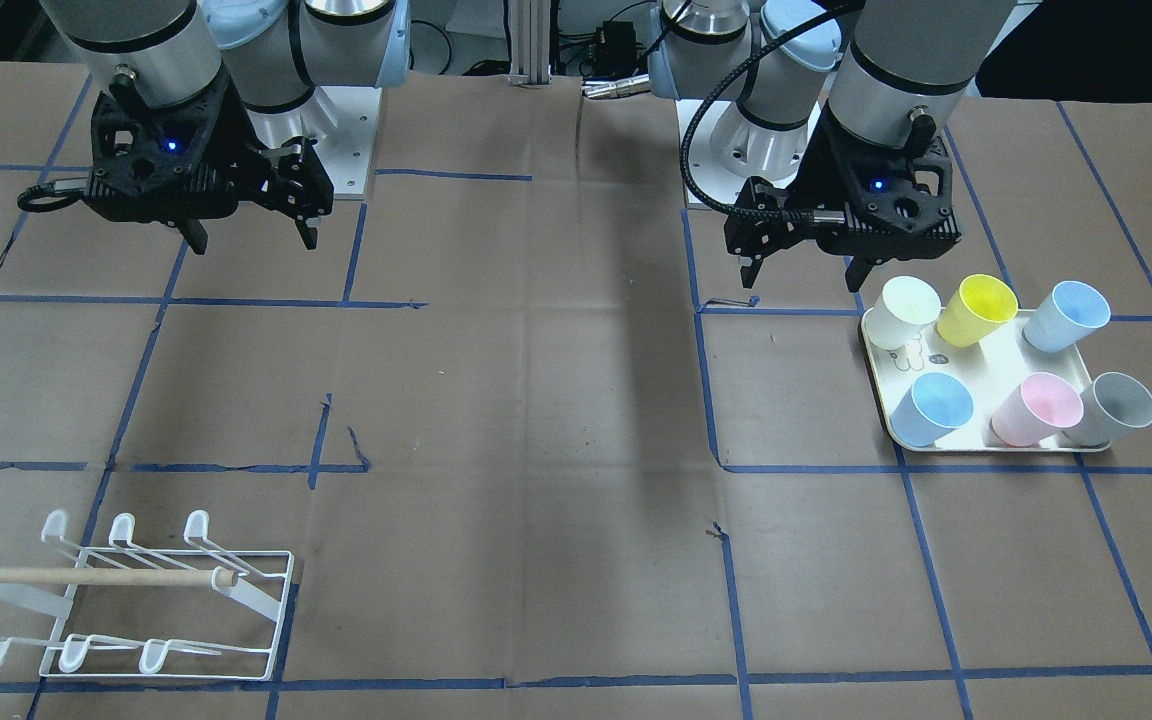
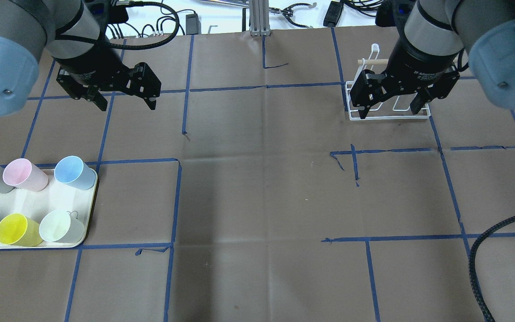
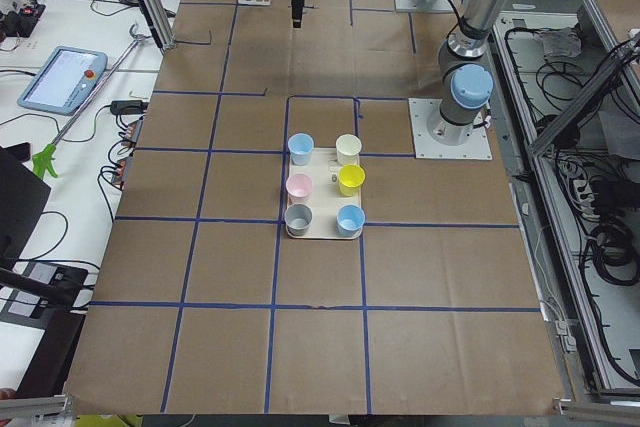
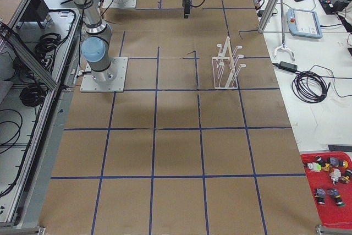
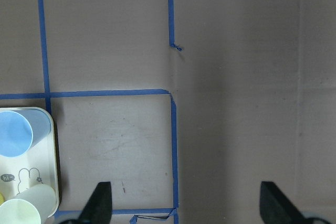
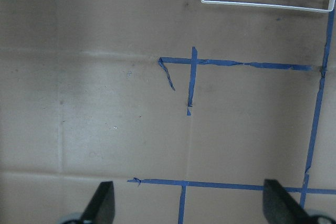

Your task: Transfer IKEA cup to right arm and place on rack

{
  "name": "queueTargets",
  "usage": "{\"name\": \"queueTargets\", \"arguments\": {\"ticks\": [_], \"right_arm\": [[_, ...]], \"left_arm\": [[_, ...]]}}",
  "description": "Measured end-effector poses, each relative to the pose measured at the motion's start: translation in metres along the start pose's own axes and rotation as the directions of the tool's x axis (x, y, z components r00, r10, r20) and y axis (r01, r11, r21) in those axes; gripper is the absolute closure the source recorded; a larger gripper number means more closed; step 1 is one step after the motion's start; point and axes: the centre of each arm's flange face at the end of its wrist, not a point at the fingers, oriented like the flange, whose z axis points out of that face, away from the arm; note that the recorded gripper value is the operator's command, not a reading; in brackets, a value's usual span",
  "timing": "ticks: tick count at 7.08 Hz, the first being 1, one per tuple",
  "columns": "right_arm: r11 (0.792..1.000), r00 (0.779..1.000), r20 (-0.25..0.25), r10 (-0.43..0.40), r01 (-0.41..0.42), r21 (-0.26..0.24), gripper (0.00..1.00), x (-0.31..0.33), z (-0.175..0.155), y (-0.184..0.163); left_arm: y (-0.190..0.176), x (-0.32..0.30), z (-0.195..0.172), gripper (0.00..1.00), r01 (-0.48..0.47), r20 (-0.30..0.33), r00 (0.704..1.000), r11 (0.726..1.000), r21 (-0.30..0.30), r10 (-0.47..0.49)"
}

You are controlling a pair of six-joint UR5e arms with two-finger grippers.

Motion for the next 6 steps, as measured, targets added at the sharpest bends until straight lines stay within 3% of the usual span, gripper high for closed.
{"name": "queueTargets", "arguments": {"ticks": [6], "right_arm": [[1.000,1.000,0.002,0.000,0.000,-0.001,0.00,-0.0001,0.0005,0.0003]], "left_arm": [[0.0006,0.0000,0.0029,0.00,0.000,0.000,1.000,1.000,-0.006,0.000]]}}
